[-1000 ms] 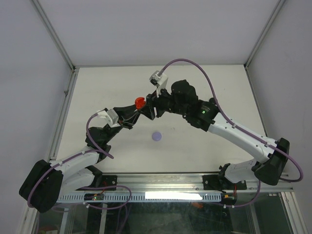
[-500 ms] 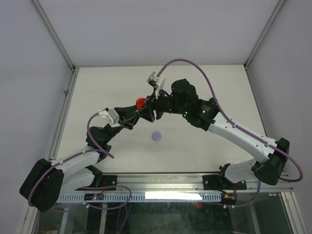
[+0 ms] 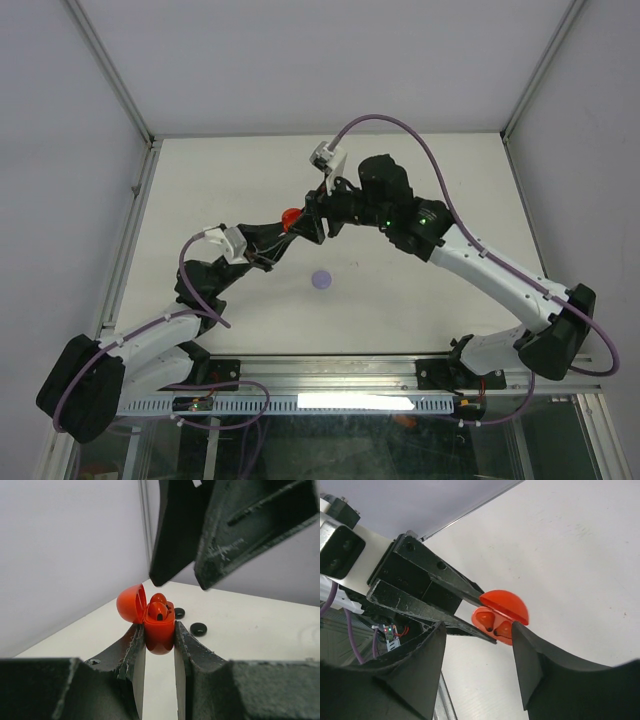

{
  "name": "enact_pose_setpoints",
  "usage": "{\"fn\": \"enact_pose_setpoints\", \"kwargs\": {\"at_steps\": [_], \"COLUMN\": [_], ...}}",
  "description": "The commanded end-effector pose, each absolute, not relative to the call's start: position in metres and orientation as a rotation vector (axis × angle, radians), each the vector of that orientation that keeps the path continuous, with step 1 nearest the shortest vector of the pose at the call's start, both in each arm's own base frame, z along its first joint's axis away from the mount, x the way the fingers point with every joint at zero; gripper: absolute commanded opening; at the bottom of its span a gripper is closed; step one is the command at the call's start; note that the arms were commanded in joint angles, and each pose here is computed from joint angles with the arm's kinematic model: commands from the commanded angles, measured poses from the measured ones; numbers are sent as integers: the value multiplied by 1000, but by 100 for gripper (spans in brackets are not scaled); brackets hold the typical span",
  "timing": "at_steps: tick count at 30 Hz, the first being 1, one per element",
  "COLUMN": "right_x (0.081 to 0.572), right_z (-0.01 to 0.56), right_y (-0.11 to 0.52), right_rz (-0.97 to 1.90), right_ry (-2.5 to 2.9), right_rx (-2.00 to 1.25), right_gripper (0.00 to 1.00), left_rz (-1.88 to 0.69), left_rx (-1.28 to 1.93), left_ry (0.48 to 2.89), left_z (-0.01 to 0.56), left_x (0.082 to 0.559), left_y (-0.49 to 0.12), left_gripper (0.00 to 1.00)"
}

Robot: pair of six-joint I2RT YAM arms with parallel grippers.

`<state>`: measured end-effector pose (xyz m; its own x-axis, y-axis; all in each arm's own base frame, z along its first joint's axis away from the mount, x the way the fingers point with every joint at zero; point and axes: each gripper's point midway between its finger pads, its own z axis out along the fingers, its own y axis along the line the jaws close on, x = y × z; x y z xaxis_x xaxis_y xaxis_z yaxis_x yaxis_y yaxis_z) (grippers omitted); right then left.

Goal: Insert the wireless bluetooth earbuds into the charging case
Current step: Place the earbud in the charging case, then close the charging case.

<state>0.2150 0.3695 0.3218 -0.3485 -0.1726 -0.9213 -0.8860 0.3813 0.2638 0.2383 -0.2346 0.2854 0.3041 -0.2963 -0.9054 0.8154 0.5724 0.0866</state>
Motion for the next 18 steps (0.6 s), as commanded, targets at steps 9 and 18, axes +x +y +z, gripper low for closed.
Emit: {"fn": "enact_pose_setpoints", "kwargs": {"at_steps": [9,18], "right_x": [206,189], "right_z": [335,313], "right_y": [344,354], "right_rz": [1288,1474], "right_ry": [1700,1723], "right_rx": [-1065,-1161], "right_gripper": [71,75], "left_rz": [-1016,-1070], "left_rx": [769,762], "left_ry": [937,895], "left_z": [283,290], "left_x": [192,186], "left_y": [-254,-256], "left_gripper": [1,1]}}
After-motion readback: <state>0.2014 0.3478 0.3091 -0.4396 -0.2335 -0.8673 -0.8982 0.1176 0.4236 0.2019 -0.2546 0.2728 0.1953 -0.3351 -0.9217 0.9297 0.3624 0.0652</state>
